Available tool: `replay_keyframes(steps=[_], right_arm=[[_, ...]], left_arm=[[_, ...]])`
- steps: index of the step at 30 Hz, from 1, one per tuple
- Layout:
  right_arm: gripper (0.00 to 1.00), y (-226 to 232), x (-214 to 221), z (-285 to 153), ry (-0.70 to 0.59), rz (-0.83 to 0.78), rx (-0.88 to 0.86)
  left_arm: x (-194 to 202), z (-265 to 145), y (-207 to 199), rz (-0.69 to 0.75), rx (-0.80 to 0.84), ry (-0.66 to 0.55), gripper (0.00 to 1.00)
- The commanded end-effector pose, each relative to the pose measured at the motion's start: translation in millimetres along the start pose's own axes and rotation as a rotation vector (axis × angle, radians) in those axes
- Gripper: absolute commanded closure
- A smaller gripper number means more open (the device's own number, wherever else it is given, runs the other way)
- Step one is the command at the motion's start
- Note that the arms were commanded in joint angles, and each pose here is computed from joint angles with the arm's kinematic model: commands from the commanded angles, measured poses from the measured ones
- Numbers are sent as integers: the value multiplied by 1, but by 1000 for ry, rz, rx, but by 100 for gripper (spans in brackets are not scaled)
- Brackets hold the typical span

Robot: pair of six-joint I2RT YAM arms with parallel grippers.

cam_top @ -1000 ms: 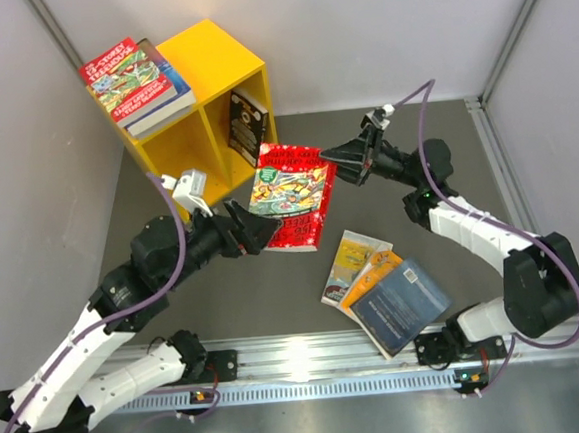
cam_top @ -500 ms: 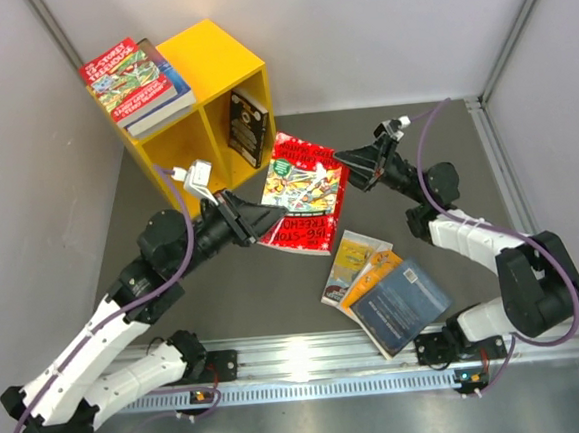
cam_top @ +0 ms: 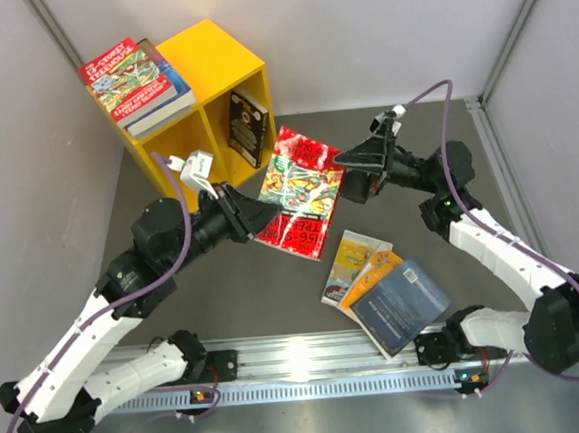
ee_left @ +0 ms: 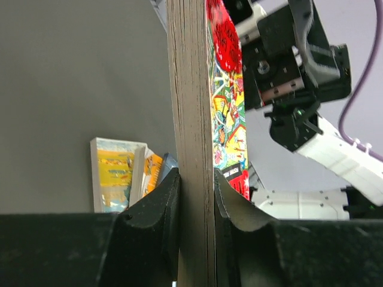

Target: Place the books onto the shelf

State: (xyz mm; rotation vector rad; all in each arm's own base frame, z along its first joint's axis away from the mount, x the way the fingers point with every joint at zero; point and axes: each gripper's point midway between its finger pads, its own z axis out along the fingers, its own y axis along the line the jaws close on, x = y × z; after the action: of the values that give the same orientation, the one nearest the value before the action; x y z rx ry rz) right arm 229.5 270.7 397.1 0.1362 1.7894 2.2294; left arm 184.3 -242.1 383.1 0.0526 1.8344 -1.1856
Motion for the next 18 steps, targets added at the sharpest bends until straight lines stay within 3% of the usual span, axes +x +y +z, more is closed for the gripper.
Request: replay_keyframes(steps=[1,6,10,14,18], right_arm=[[0,-13,24,-3,91,-24,100],[3,-32,37,0,100,-34,196],[23,-35,38,5,87,-32,201],[26,-36,29,11,62,-43,202],[37,-36,18,18,29,-57,203]], left_arm=[[-37,-3,-8,39,-17,-137,100],[-39,8,-3,46,-44,-142,100],[-35,17,-3,58,-42,-116,100],[-27,26,0,49,-38,-91,100],[-24,25,2,40,-34,-88,100]])
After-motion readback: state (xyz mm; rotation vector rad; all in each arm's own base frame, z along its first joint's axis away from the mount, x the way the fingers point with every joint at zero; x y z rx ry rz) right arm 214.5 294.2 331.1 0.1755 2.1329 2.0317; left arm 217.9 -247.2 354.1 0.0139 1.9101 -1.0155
